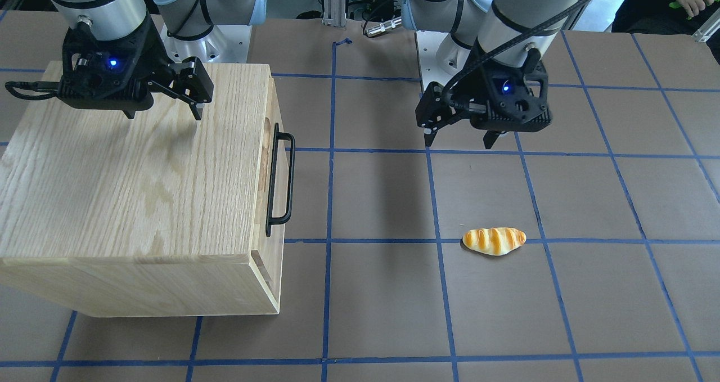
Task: Open upper drawer
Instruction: 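Move the left gripper toward the black drawer handle on the cabinet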
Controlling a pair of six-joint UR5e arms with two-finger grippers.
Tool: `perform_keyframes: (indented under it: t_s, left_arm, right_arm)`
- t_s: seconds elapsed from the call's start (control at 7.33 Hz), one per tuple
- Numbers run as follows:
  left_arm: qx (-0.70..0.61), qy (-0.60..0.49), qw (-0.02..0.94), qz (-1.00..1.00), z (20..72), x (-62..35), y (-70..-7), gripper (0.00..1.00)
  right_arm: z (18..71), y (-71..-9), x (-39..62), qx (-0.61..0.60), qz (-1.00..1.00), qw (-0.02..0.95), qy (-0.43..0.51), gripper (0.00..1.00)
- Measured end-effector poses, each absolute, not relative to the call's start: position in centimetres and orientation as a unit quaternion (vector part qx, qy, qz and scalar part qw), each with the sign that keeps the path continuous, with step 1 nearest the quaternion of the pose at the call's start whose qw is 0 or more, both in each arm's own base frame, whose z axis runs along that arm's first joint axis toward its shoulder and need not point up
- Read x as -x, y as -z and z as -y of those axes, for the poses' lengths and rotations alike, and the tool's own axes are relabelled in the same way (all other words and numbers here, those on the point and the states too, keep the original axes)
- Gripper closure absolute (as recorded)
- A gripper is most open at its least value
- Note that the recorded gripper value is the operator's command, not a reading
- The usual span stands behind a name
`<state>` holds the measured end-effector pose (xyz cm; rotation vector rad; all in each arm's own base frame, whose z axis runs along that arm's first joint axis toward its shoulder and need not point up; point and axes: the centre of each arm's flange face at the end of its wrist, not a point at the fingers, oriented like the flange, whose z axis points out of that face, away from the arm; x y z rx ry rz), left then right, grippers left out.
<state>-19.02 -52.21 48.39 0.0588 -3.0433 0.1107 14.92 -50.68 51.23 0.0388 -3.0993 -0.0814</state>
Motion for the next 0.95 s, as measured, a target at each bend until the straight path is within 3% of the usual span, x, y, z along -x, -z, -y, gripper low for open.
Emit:
perform_keyframes:
  t_s: [0.41,0.95]
  left_arm:
    - [-0.039,-0.048,0.139,0.988,54.2,26.8,-45.0,0.0]
    - [0.0,-0.025,0.184,0.983,54.0,33.8,-40.7,0.0]
  right_arm:
    - [50.7,-51.2,-14.9,-0.012,0.999,0.02,0.026,0.0]
    - [50.7,-51.2,-14.9,-0.013,0.999,0.021,0.026,0.0]
